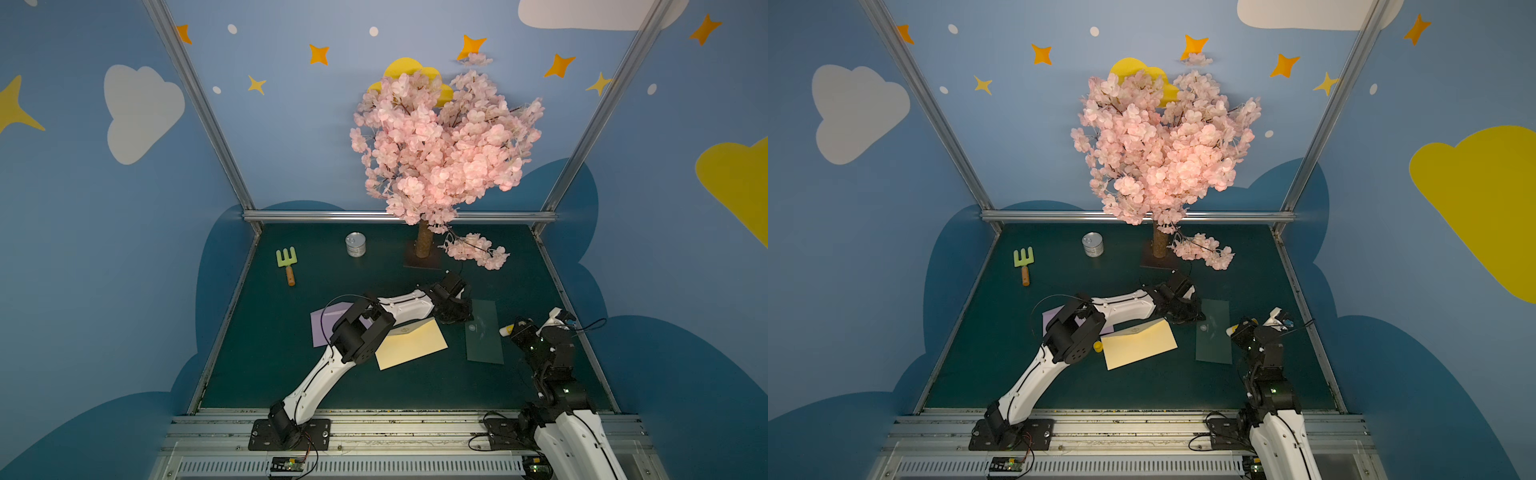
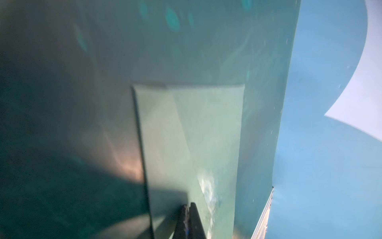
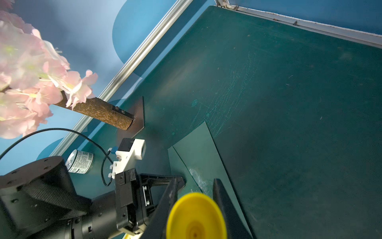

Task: Seal the envelope with a glue stick
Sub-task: Seal the envelope at the center of the board.

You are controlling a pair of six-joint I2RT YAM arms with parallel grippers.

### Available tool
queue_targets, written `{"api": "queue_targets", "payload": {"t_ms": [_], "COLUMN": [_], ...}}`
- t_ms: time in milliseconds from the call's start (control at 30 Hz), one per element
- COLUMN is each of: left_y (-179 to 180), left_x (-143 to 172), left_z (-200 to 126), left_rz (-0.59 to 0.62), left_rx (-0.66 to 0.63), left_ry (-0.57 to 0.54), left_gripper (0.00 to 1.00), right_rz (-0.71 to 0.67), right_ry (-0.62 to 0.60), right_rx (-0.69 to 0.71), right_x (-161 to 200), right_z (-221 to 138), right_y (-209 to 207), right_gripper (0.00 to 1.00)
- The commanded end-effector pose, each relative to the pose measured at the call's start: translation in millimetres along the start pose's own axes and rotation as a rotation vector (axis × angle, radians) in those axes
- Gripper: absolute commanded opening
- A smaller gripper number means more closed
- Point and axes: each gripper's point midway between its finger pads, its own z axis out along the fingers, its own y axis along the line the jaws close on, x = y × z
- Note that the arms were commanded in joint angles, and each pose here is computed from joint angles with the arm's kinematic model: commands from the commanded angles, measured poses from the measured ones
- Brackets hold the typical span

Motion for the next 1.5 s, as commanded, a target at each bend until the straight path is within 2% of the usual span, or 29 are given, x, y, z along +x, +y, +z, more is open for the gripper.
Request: {"api": "queue_targets", "payload": {"t_ms": [0, 333, 567, 1067, 1300, 1400, 1467], "left_y": [90, 101, 100, 86, 95, 82, 64], "left_x": [75, 99, 98, 90, 79, 66, 57], "left_z": [19, 4, -2, 21, 1, -12, -20], "left_rz": [-0.084, -0.083, -0.065, -0.052, -0.063, -0.077, -0.064], "left_rx": [-0.265, -0.275, -0.287, -0.269, -0.285, -0.222, -0.166], "left_ry": [0.183, 0.206, 0.201, 0.221, 0.182, 0.151, 0.132], "left_gripper": [0.03, 0.03, 0.03, 0.03, 0.03, 0.04, 0.11], "right_rz": [0.0, -0.005, 0.006, 0.003, -0.003, -0.001, -0.001], "right_ry": [-0.014, -0.022, -0.017, -0.015, -0.021, -0.02, -0.02], "right_rx": [-0.012, -0.014, -0.013, -0.007, -0.013, -0.016, -0.021], "right_x": [-3, -4, -2, -2, -4, -4, -4], "right_z": [-2, -5, -5, -4, -6, -6, -6], "right_y": [2, 1, 0, -1, 0, 1, 2], "right_gripper": [0.0, 0.0, 0.0, 0.0, 0.0, 0.0, 0.0]}}
